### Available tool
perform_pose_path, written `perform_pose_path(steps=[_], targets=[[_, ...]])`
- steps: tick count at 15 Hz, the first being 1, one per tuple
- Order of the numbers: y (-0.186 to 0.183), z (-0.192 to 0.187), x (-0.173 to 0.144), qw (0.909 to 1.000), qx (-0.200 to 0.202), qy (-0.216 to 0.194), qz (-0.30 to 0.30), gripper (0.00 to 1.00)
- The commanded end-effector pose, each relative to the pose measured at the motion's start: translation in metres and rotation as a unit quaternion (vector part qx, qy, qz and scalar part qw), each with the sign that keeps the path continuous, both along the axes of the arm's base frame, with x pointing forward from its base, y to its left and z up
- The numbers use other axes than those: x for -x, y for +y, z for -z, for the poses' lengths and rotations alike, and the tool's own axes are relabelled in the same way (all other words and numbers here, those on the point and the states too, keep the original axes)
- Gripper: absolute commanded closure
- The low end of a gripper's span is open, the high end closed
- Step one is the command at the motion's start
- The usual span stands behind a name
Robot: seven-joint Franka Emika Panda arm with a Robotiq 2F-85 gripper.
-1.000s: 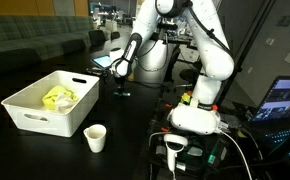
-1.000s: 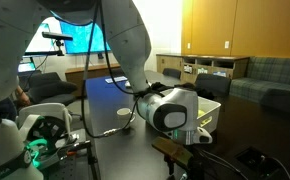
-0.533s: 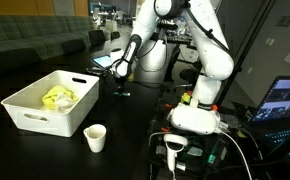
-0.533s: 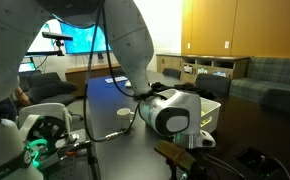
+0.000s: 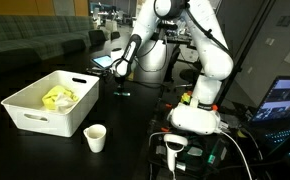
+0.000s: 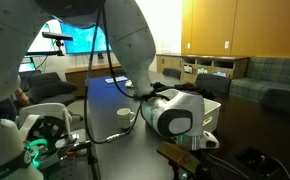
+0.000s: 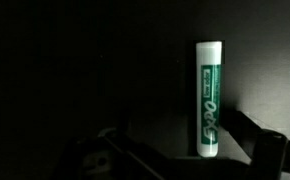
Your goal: Put the towels in the basket and the tape and marker in the mug
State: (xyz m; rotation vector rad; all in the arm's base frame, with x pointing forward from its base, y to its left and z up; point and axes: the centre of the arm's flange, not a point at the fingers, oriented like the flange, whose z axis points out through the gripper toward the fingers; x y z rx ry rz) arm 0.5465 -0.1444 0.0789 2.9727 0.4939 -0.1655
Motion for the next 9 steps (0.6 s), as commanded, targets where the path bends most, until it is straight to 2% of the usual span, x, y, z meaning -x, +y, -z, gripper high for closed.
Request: perform_pose_path(steps=[1,9], targets=[[-0.0099,0.007,-0.0097,0.9997,-0.015,-0.013,-0.016,0.0],[-0.0107,0.0143,-0.0136,0.9981,-0.04,-0.004,-0.048,0.0]])
